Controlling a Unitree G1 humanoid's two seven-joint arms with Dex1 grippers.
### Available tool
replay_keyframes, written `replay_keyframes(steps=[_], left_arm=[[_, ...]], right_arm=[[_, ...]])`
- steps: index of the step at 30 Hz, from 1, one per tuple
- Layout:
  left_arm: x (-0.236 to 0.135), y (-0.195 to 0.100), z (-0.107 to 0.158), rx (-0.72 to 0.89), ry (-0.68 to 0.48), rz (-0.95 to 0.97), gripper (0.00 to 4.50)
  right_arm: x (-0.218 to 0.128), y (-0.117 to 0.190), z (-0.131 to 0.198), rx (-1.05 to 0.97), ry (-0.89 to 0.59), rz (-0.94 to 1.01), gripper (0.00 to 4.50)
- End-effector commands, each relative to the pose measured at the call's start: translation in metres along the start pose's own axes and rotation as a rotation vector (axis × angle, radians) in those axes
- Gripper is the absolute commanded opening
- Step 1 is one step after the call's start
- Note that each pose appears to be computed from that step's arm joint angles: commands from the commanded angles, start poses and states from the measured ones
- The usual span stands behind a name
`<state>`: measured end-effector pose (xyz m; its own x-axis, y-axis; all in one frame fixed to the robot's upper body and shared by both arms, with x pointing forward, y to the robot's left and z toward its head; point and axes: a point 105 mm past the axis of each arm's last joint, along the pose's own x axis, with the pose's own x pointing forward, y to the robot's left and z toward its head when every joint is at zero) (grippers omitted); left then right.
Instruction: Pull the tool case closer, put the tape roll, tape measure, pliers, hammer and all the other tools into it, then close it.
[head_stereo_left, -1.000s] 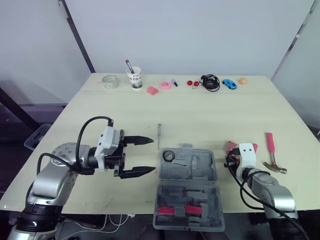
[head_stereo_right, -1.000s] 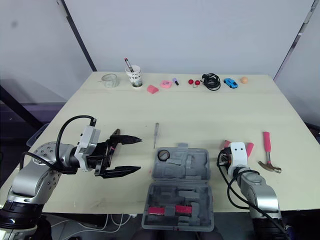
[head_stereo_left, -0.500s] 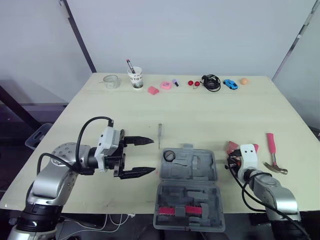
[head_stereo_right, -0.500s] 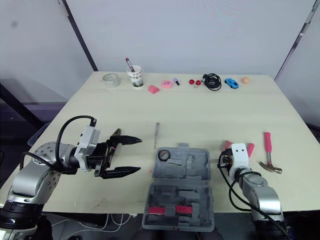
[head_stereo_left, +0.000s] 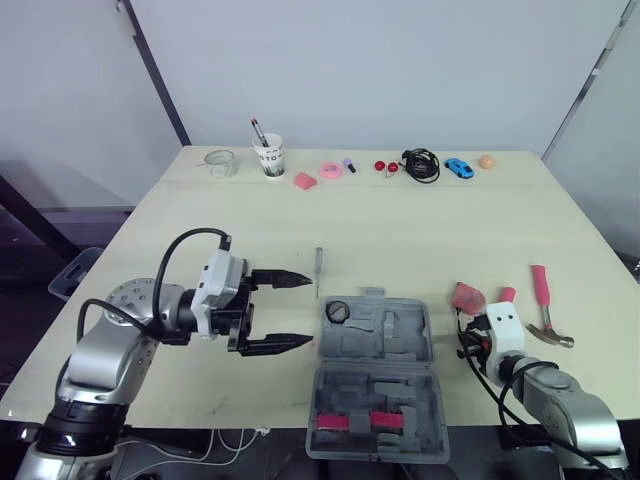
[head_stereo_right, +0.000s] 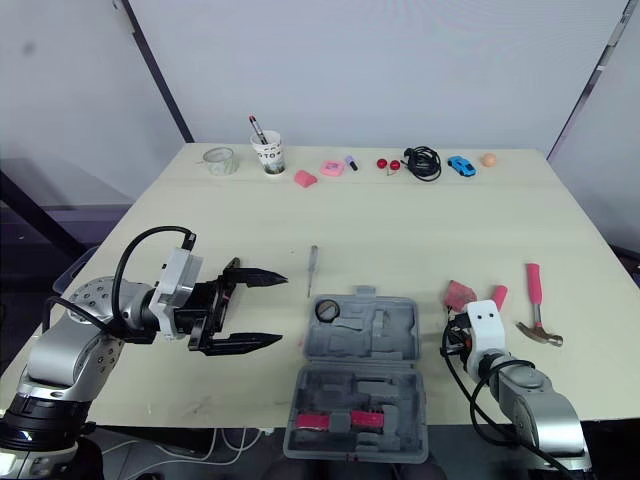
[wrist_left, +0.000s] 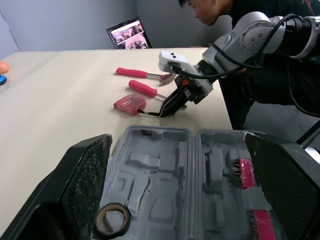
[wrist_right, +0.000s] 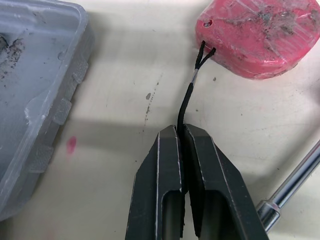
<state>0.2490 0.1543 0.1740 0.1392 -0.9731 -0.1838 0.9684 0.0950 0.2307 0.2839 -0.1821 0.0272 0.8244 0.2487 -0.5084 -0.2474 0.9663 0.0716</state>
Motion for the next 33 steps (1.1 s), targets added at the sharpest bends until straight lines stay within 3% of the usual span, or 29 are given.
replay_keyframes(steps=[1,15,19,33], left_arm=[[0.001,-0.001,0.005,0.014,-0.015,-0.016,4.50],[0.001,0.000,0.004,0.013,-0.009,-0.011,4.50],[0.000,-0.001,0.004,0.013,-0.008,-0.009,4.50],[0.001,0.000,0.003,0.008,-0.011,-0.014,4.50]], right_arm=[[0.000,-0.003,0.014,-0.018,-0.057,-0.016,0.20],[0.005,0.001,0.023,-0.029,-0.090,-0.012,0.20],[0.001,0.000,0.017,-0.047,-0.055,-0.014,1.77],[0.009,0.004,0.025,0.024,-0.079,-0.045,1.77]])
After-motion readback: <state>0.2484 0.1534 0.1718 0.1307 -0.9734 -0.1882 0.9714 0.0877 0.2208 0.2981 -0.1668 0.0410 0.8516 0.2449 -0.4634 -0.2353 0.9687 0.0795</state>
